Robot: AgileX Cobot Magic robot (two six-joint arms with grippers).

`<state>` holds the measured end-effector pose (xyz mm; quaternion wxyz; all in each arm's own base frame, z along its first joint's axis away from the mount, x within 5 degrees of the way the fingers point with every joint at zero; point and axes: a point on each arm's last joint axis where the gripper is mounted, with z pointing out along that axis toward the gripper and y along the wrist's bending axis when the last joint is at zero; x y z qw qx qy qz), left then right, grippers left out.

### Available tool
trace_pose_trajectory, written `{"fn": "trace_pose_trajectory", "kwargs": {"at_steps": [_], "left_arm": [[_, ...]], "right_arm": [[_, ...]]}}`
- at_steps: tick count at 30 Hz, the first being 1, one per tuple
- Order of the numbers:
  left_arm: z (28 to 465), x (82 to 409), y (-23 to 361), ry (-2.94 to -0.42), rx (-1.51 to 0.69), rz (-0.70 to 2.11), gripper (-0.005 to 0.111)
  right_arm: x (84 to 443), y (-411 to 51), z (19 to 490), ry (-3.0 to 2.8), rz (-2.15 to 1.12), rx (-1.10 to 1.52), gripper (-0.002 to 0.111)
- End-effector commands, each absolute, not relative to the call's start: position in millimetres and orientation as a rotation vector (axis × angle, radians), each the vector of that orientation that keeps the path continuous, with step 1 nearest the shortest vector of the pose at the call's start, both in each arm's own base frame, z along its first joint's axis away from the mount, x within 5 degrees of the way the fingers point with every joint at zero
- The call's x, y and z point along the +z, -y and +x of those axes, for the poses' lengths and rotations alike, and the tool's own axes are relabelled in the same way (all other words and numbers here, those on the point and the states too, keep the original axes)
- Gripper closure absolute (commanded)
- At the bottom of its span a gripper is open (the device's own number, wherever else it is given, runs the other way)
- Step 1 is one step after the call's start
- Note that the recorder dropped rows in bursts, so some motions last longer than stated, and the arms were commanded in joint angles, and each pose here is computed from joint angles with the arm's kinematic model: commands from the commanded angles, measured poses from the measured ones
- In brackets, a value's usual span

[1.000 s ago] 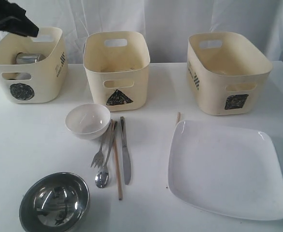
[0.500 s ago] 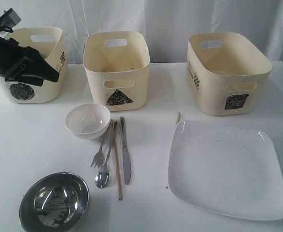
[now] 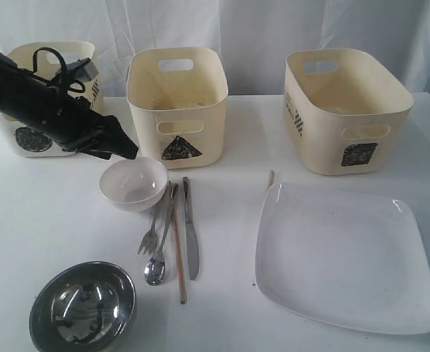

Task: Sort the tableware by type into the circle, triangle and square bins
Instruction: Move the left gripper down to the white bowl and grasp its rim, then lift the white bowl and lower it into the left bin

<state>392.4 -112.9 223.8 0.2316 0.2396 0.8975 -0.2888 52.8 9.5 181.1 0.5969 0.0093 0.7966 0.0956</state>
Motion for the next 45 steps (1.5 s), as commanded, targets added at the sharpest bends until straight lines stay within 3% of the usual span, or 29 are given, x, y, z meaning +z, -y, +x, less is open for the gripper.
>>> {"fn": "trace_pose_trajectory", "kwargs": {"at_steps": [1,5,14,16,19,20,24,28,30,33,36,40,45], "left_arm": [[391.9,221.4,110.5,-2.478,-0.721,0.689,0.037],[395.9,206.4,102.7,-2.551,-0.588,0.695,0.037],[407.9,165.9,104.8,-2.613,-0.623,0.602,0.04],[410.9,157.8,104.3,-2.617,-0.611,0.581,0.054],[409.0,158.7,104.8,-2.624,-0.62,0.614,0.093],[406.8,163.3,105.5,-2.625,-0.638,0.632,0.107],[395.8,191.1,106.6,-2.601,-0.687,0.695,0.107],[377.6,250.6,105.6,-2.467,-0.662,0.807,0.107],[369.1,287.4,101.1,-2.364,-0.554,0.869,0.107],[364.9,345.3,80.7,-2.185,-0.155,0.872,0.107],[379.4,382.9,50.9,-2.04,0.149,0.622,0.107],[407.7,390.1,15.1,-2.005,0.26,0.415,0.107],[446.9,353.8,-16.9,-2.029,0.241,0.293,0.107]], "right_arm": [[181.7,-9.0,52.7,-1.837,0.018,0.208,0.108],[181.7,-9.0,52.7,-1.837,0.018,0.208,0.108],[181.7,-9.0,52.7,-1.837,0.018,0.208,0.108],[181.7,-9.0,52.7,-1.837,0.018,0.208,0.108],[181.9,-8.9,52.7,-1.835,0.018,0.208,0.108],[181.9,-8.9,52.7,-1.835,0.018,0.208,0.108],[181.9,-8.9,52.7,-1.835,0.018,0.208,0.108],[181.9,-8.9,52.7,-1.835,0.018,0.208,0.108],[181.9,-8.9,52.7,-1.835,0.018,0.208,0.108],[181.9,-8.9,52.7,-1.835,0.018,0.208,0.108],[181.9,-8.9,52.7,-1.835,0.018,0.208,0.108],[181.9,-8.9,52.7,-1.835,0.018,0.208,0.108],[181.9,-8.9,52.7,-1.835,0.018,0.208,0.108]]}}
